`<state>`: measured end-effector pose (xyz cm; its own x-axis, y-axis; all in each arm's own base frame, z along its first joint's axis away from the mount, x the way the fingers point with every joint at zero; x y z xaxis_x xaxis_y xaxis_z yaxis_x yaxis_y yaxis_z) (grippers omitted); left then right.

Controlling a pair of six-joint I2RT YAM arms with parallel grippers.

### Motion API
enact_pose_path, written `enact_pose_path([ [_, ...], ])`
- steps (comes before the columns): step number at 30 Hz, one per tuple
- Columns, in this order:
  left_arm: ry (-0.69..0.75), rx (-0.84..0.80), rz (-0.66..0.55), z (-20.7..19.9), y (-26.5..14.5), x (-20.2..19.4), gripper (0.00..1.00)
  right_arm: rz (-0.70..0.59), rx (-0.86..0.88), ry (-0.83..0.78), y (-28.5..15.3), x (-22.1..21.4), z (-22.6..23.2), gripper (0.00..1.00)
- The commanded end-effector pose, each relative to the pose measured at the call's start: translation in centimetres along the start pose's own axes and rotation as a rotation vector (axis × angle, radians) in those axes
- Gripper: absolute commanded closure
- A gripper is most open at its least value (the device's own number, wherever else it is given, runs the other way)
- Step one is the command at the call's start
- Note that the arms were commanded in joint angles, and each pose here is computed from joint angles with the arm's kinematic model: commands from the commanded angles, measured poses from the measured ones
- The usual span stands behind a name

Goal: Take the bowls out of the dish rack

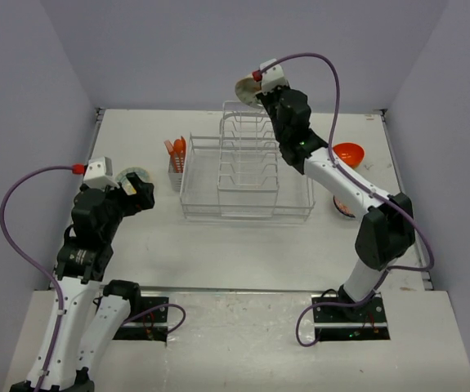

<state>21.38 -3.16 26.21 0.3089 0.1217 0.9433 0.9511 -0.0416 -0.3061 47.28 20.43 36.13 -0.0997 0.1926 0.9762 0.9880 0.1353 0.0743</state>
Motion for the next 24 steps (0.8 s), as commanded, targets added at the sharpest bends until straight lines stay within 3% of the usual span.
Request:
enact_pose_path([
  [1, 0.006, -0.073, -0.102, -1.2, -0.5, 2.7, 0.00, -0.142, -0.031, 0.136, -1.6, 6.9, -1.9, 1.00],
  [3, 0.012, -0.172, -0.144, -2.7, -1.2, 4.7, 0.00, -0.077, 0.020, 0.162, -2.4, 6.6, -1.5, 1.00],
  [4, 0.003, -0.204, -0.142, -3.3, -1.0, 5.4, 0.00, -0.077, 0.042, 0.251, -3.2, 8.7, -1.7, 1.00],
  [5, 0.001, -0.247, -0.187, -4.1, -1.8, 7.6, 0.00, 0.067, 0.080, 0.247, -4.2, 6.9, -1.1, 1.00],
  [6, 0.004, -0.321, -0.209, -5.2, -2.1, 8.8, 0.00, 0.065, 0.105, 0.373, -4.9, 9.3, -1.2, 1.00],
  [8, -0.007, -0.418, -0.226, -7.1, -1.5, 11.7, 0.00, 0.215, 0.128, 0.431, -7.1, 8.1, -0.9, 1.00],
  [10, -0.019, -0.513, -0.151, -9.4, 0.5, 12.6, 0.00, 0.273, 0.104, 0.539, -9.0, 8.6, -1.3, 1.00],
  [12, 0.007, -0.543, -0.178, -12.0, -0.1, 15.5, 0.00, 0.378, 0.079, 0.585, -11.0, 7.0, -1.4, 1.00],
  [13, 0.061, -0.608, -0.144, -15.7, -0.2, 14.8, 0.00, 0.409, 0.077, 0.593, -11.6, 6.6, -1.5, 1.00],
  [15, 0.099, -0.520, -0.178, -17.8, -1.3, 16.7, 0.00, 0.474, 0.078, 0.614, -13.6, 6.0, -1.8, 1.00],
  [16, 0.169, -0.565, -0.139, -21.1, -1.8, 15.4, 0.00, 0.498, 0.079, 0.620, -14.3, 5.7, -1.9, 1.00],
  [17, 0.183, -0.503, -0.154, -21.2, -2.3, 16.8, 0.00, 0.524, 0.097, 0.637, -15.7, 5.6, -2.0, 1.00],
  [19, 0.270, -0.493, -0.098, -24.0, -1.3, 15.4, 0.00, 0.537, 0.118, 0.661, -17.2, 5.8, -2.1, 1.00],
  [24, 0.360, -0.337, -0.064, -25.5, -0.8, 15.3, 0.10, 0.542, 0.141, 0.694, -20.3, 6.0, -3.1, 1.00],
])
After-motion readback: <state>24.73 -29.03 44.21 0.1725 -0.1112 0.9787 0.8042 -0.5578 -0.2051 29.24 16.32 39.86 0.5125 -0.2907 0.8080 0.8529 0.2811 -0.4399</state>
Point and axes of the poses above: each gripper's point midway between its finger pads, its own y axis out along the fingers, its own z axis along the line the jaws close on, x = y × z, the point moved 4 cm from there along -y, back along the fingers, and after that the axes turned 11 degrees about y, right-handed, at the moved point
